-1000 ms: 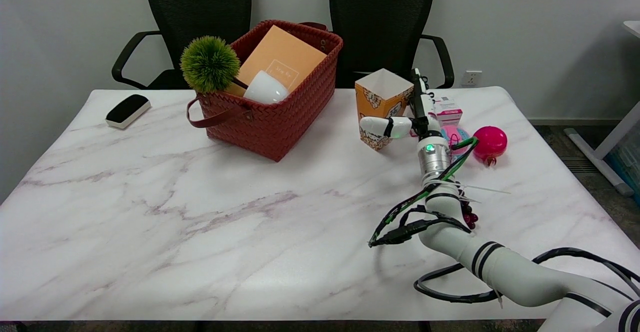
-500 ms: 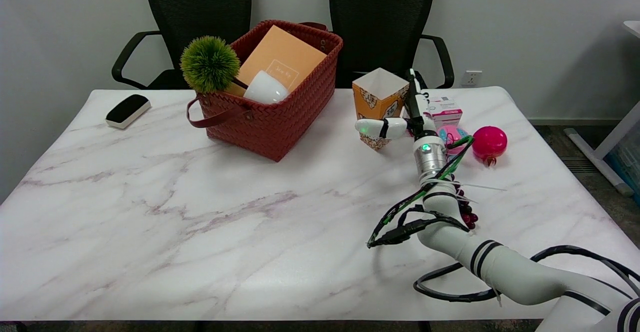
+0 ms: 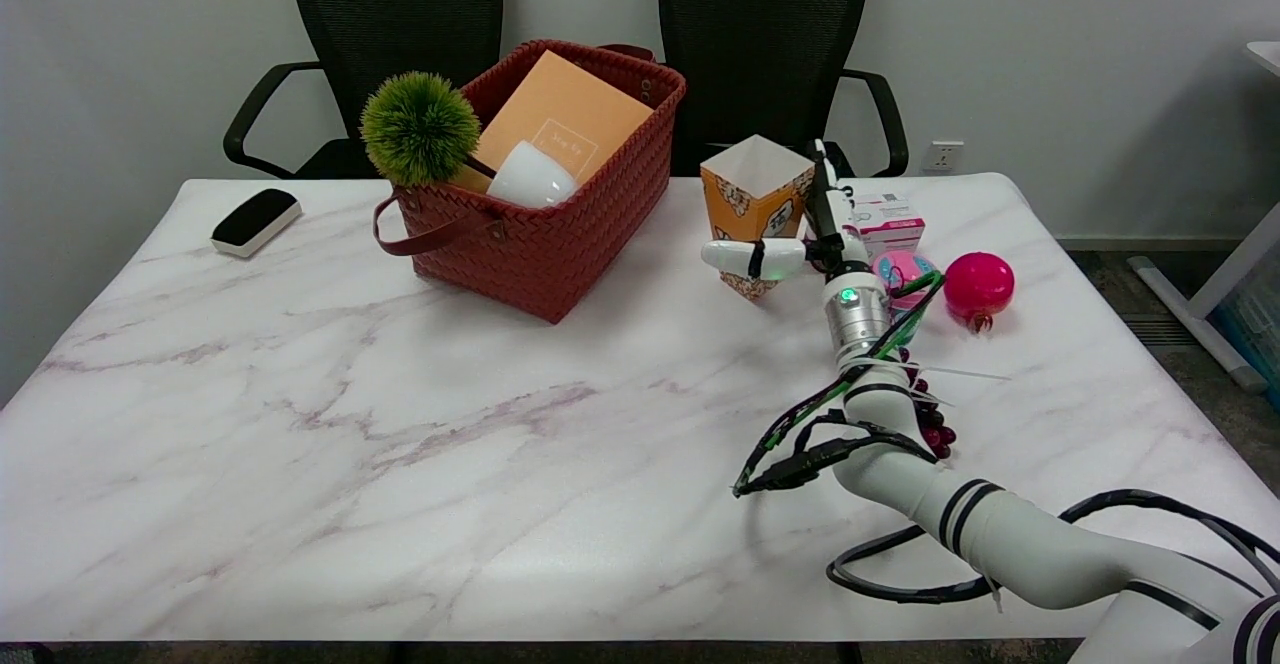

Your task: Pick up the popcorn box.

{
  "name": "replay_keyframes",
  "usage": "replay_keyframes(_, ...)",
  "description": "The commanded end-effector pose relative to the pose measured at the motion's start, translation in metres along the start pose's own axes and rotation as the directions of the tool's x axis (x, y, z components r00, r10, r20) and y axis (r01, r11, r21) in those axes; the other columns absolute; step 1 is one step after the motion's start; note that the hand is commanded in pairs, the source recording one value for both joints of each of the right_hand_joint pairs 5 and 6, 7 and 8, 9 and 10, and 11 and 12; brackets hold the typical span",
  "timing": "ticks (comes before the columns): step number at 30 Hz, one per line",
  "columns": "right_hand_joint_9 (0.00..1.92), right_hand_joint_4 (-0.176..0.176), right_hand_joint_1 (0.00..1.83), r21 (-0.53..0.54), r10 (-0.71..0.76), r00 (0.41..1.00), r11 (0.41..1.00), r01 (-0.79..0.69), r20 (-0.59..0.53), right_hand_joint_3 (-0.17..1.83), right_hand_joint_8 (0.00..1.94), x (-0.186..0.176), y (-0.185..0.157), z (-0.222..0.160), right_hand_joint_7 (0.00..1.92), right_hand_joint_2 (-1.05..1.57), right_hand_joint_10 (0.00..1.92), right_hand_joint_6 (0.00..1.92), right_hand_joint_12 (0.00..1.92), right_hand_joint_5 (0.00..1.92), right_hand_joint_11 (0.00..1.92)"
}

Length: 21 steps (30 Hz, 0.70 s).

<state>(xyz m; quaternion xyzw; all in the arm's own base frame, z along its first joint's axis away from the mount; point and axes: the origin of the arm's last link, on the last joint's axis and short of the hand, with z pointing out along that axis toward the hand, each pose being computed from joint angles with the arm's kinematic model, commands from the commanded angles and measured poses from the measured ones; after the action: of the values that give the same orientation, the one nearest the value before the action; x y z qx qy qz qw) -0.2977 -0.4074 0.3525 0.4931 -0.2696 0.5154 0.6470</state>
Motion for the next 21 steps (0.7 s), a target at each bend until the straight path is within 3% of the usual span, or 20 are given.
replay_keyframes(1,0.29,0.000,1.15,0.000,0.010,1.000,1.000,-0.010,-0.009,0.46,0.09,0.0004,-0.0009,0.0005,0.09,-0.12,0.29,0.00,0.28,0.00,0.28)
replay_keyframes(14,0.35,0.000,1.19,0.005,0.010,1.000,1.000,-0.010,-0.022,0.50,0.18,0.0027,-0.0011,0.0006,0.18,-0.01,0.35,0.00,0.29,0.00,0.29)
replay_keyframes(21,0.41,0.000,1.20,0.004,0.007,1.000,1.000,-0.007,-0.025,0.52,0.31,0.0033,-0.0004,0.0004,0.31,0.02,0.41,0.17,0.30,0.17,0.30)
